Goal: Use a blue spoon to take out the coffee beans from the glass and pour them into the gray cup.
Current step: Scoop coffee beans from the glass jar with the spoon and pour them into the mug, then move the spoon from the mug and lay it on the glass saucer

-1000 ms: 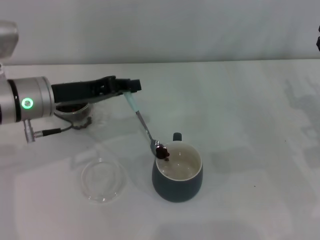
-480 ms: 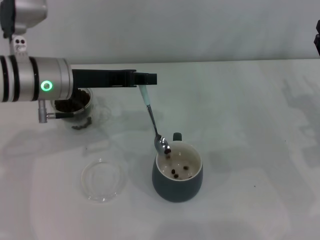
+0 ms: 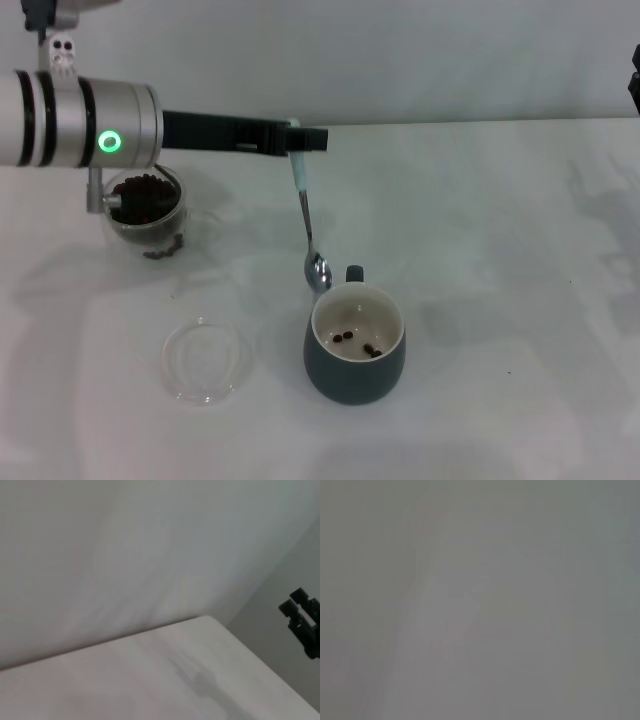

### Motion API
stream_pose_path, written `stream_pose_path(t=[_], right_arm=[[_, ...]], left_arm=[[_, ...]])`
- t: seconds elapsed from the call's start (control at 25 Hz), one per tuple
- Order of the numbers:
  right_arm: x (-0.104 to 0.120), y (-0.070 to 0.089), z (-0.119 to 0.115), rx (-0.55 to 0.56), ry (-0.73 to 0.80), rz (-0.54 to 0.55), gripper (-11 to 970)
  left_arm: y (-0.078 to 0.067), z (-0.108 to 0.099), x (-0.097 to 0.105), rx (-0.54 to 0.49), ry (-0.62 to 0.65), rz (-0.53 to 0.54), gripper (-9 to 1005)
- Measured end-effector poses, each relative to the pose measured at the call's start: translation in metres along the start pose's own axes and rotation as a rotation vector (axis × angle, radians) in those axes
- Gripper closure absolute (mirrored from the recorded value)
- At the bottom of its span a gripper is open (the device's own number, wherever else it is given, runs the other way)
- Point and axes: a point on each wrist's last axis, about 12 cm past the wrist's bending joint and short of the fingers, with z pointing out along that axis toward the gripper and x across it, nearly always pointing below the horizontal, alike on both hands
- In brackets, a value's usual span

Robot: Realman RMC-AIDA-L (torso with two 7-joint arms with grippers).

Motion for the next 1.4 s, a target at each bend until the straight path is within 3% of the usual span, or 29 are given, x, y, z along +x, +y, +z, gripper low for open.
stream_pose_path(t=[0.16,0.32,0.72,0.84,1.4], right_arm=[[0.001,-0.001,-0.002,0.002,0.002,0.0,384],[0.0,0.0,-0.001,0.0,0.0,0.001,384],[-0.001,-0.002,0.001,0.005,-0.007,0.001,384],[-0.002,-0.003,0.003,0.01,-0.012,0.001,384],[-0.003,-0.003,0.006,0.014,-0.016,-0.001,384]], left_arm=[[0.0,-0.017,-0.007,-0.017,-0.063,0.017,864],[0.007,-0.033,-0.002,-0.029,-0.124,-0.03,864],[0.035,-0.066,0.052,-0.111,-0.176,-0.195,864],[0.048,-0.081,0.079,-0.164,-0.207,-0.278,864],[0.061,-0.097,0.121,-0.222,-0.224,-0.386,863]])
